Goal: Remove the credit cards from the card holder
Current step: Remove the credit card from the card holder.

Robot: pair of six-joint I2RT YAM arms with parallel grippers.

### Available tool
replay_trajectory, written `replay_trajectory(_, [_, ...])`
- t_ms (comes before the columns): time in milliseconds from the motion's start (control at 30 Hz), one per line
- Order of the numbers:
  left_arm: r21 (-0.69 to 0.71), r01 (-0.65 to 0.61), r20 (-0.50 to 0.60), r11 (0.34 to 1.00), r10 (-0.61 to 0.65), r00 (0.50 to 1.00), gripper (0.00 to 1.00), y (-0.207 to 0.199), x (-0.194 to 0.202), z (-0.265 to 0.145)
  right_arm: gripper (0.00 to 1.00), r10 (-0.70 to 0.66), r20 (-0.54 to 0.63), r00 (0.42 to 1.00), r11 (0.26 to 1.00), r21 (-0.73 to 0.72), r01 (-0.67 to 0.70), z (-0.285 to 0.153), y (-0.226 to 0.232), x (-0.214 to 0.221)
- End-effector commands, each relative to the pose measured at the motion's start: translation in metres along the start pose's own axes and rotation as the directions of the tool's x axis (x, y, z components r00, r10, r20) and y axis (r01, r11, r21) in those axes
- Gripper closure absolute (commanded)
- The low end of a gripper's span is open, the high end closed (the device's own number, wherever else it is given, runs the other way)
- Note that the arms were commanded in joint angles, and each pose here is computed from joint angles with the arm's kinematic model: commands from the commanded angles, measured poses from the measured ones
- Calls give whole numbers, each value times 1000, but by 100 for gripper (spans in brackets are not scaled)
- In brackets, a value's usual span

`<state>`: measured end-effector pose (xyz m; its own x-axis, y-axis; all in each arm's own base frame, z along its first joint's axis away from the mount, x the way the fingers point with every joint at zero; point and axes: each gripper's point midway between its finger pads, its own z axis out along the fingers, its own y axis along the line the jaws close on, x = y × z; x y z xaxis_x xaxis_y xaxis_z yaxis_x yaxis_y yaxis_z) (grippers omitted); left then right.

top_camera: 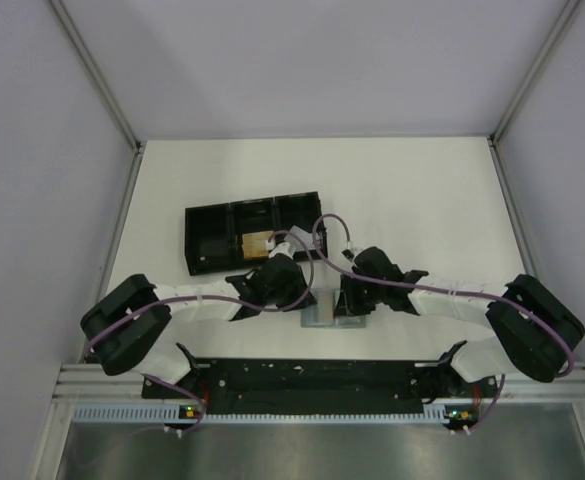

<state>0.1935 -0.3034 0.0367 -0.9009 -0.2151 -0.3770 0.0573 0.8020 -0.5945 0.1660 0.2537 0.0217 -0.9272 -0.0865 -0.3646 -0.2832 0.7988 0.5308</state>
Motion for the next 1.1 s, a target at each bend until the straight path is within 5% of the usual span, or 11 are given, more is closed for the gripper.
replay_trajectory(0, [70, 7, 23, 998, -9, 1000, 70, -15, -5, -9, 84, -62, 66, 996, 995, -76, 67, -1, 33, -23])
replay_trajectory(167, [85, 3, 23, 996, -5, 1000, 70, -19, -6, -13, 80, -56, 106, 993, 998, -19, 58, -7, 25, -29])
replay_trajectory(467, [9, -9, 111, 1000, 8, 994, 61, 5, -15, -29, 36, -226, 179, 958, 973, 91, 212, -32, 42, -42])
replay_trajectory(833, [-161, -35, 158, 986, 61, 985, 54, 46, -20, -36, 20, -330, 107, 938, 924, 242, 298, -6, 42, -38])
replay_trajectory(1067, [-186, -47, 104, 981, 68, 992, 57, 54, -9, -24, 19, -372, 44, 927, 883, 323, 340, 6, 34, -30])
